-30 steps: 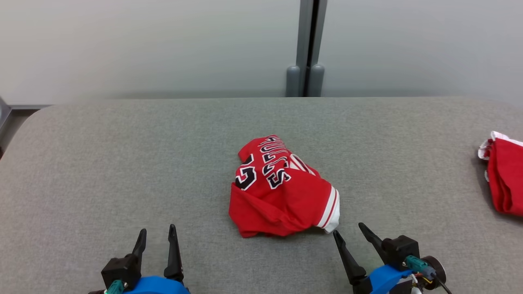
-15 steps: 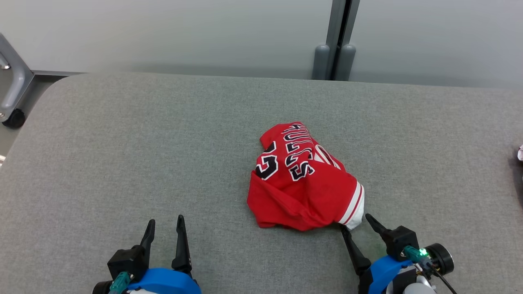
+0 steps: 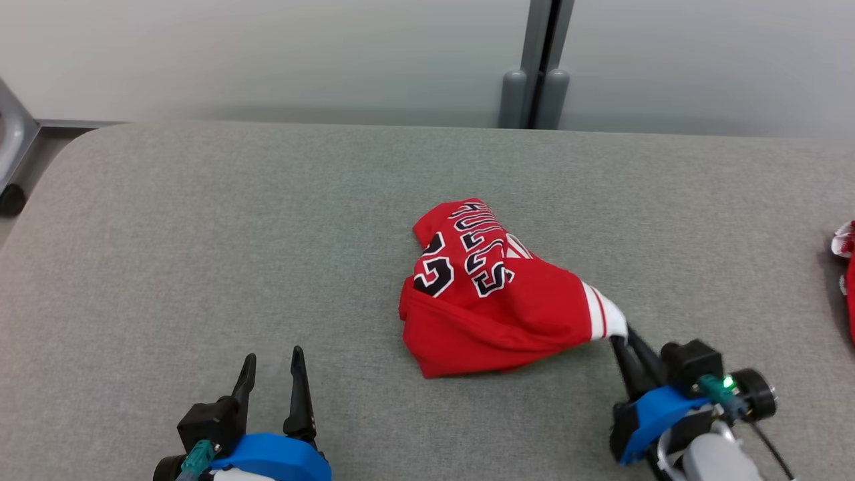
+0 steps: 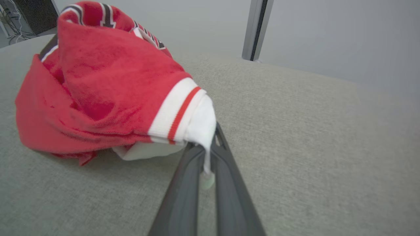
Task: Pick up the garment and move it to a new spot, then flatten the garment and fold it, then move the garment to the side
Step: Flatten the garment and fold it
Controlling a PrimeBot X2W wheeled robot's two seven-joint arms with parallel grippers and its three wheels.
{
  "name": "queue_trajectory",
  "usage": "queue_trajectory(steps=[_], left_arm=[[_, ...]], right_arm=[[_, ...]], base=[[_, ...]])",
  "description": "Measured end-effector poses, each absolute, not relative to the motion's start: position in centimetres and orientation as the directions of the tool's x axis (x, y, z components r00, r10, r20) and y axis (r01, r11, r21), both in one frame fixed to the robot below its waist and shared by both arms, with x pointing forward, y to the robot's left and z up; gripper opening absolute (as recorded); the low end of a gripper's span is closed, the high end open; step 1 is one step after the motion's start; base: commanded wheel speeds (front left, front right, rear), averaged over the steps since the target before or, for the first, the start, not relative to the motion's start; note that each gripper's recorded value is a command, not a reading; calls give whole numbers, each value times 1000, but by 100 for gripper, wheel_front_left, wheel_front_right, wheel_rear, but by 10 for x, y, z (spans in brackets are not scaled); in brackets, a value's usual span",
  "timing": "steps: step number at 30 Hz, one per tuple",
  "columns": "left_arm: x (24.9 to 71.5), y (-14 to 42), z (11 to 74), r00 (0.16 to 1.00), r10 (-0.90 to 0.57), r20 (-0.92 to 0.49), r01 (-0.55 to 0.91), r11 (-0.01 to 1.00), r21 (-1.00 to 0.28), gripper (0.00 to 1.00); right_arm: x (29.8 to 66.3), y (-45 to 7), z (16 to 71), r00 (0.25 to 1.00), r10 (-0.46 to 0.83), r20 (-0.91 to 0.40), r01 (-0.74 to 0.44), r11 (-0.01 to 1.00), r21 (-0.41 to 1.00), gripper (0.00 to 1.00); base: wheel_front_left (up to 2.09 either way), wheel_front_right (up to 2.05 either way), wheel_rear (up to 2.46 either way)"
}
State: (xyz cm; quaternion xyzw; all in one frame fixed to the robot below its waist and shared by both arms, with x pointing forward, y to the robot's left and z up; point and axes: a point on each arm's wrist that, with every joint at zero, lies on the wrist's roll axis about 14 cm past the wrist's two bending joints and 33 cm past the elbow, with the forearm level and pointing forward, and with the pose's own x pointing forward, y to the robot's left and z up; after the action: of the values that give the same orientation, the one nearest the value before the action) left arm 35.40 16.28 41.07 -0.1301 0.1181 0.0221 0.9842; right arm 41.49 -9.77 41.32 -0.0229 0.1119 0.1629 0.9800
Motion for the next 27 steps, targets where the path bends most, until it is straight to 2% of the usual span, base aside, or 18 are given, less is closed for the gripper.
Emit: queue_trajectory(steps=[3, 7, 10, 14, 19, 24, 27], left_arm=[[356, 157, 413, 973, -4, -231, -57, 964, -260, 100], [360, 148, 417, 976, -34, -216, -25, 964, -266, 100], [363, 141, 420, 976, -58, -208, -1, 961, -276, 100], [364, 130, 424, 976, -92, -196, 32, 957, -287, 100], [359, 125, 424, 975, -104, -197, 40, 952, -305, 100], [353, 128, 425, 976, -90, -200, 20, 945, -325, 100], [348, 133, 426, 977, -73, -198, 2, 943, -334, 100]], right_arm=[[429, -120, 441, 953, 267, -145, -276, 960, -50, 0], [455, -148, 507, 973, 229, 35, -221, 963, -152, 0], [469, -159, 564, 955, 240, 174, -195, 951, -238, 0], [480, -154, 643, 890, 294, 347, -173, 925, -339, 0], [489, -115, 707, 792, 414, 448, -205, 872, -445, 0], [499, -49, 722, 715, 566, 409, -295, 776, -557, 0], [501, -5, 729, 666, 632, 396, -356, 736, -577, 0]], base=[[0, 0, 0], [0, 0, 0], [0, 0, 0], [0, 0, 0], [0, 0, 0], [0, 0, 0], [0, 0, 0]])
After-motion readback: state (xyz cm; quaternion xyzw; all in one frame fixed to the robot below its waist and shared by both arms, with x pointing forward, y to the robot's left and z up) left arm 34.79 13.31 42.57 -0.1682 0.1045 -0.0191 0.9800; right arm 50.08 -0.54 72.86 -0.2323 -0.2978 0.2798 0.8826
